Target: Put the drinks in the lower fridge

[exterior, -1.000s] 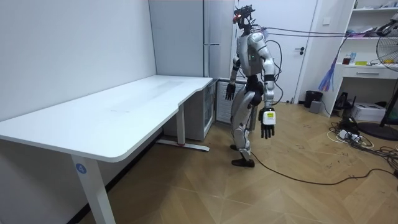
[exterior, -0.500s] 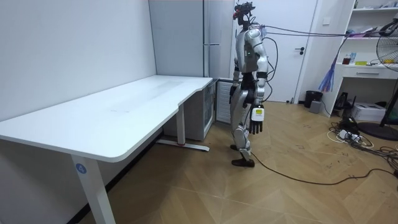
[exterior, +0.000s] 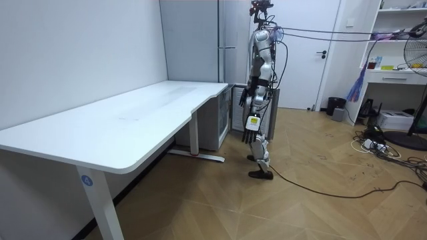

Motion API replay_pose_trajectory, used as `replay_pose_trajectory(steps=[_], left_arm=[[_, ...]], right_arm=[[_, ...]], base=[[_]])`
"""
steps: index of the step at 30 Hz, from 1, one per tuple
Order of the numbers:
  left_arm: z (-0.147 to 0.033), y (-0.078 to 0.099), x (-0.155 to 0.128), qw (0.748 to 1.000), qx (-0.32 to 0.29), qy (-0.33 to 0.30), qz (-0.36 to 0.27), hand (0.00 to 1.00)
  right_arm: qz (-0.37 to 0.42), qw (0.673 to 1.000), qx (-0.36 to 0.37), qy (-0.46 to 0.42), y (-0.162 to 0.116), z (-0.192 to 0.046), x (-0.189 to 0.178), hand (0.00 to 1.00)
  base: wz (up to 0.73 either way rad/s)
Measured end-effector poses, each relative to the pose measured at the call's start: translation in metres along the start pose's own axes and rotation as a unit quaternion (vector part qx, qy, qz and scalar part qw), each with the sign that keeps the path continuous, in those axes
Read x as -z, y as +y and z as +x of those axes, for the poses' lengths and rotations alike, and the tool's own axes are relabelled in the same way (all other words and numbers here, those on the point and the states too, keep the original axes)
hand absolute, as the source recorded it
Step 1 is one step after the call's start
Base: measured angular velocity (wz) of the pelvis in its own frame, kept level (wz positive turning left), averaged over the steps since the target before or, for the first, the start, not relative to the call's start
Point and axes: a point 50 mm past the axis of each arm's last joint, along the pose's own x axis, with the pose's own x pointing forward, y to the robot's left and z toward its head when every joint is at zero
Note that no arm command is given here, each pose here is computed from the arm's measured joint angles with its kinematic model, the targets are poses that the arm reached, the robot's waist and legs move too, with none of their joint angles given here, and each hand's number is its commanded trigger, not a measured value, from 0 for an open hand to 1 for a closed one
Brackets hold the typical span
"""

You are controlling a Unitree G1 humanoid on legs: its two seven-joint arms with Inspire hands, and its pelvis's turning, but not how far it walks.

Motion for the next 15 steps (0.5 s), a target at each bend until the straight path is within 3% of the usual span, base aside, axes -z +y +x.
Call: replay_pose_trajectory(steps=[7,11,15], left_arm=[[0.001,0.011,-0.004,1.0,-0.023,-0.008,-0.017,0.0],[0.0,0.017,-0.007,0.999,-0.034,-0.014,-0.035,0.0],[0.001,0.017,-0.009,0.999,-0.034,-0.016,-0.035,0.0]], right_arm=[[-0.075,0.991,0.022,-0.11,-0.002,-0.006,-0.053,0.0],[-0.116,0.968,0.065,-0.213,-0.015,-0.026,-0.102,0.0],[-0.15,0.956,0.1,-0.23,-0.025,-0.034,-0.109,0.0]], base=[[-0.19],[-0.2],[-0.23]])
